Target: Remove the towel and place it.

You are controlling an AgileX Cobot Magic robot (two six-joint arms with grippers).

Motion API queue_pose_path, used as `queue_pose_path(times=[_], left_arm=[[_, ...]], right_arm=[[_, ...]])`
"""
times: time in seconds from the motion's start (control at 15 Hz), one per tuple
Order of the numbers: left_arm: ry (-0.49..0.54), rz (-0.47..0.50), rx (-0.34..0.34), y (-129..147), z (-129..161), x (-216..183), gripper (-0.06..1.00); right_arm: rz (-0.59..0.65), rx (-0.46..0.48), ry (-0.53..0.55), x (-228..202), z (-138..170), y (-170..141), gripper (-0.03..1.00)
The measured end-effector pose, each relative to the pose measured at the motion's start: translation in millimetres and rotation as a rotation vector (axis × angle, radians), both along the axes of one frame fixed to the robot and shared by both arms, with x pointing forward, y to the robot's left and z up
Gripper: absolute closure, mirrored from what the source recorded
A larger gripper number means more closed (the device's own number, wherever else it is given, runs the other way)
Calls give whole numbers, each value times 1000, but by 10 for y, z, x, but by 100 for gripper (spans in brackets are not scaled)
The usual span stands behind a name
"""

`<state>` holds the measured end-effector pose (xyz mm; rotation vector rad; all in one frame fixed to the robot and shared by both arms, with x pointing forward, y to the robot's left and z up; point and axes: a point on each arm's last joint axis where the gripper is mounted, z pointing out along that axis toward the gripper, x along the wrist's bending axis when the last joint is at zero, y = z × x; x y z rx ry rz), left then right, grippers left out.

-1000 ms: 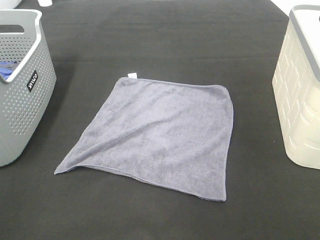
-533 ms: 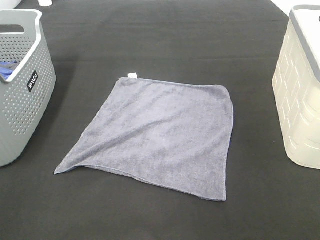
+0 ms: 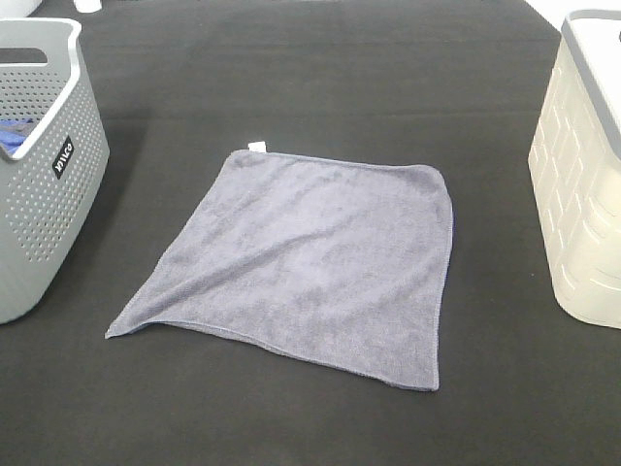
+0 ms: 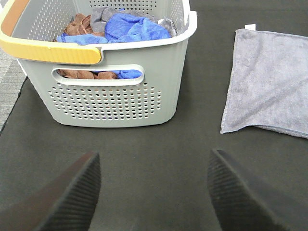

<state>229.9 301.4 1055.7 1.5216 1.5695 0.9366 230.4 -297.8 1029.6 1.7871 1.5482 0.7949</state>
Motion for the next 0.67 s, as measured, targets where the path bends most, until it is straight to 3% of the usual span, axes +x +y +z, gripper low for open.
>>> queue_pose_path(times=[0.67], left_arm=[[0,0,0,0,0,0,35]], right_arm=[[0,0,0,0,0,0,21]])
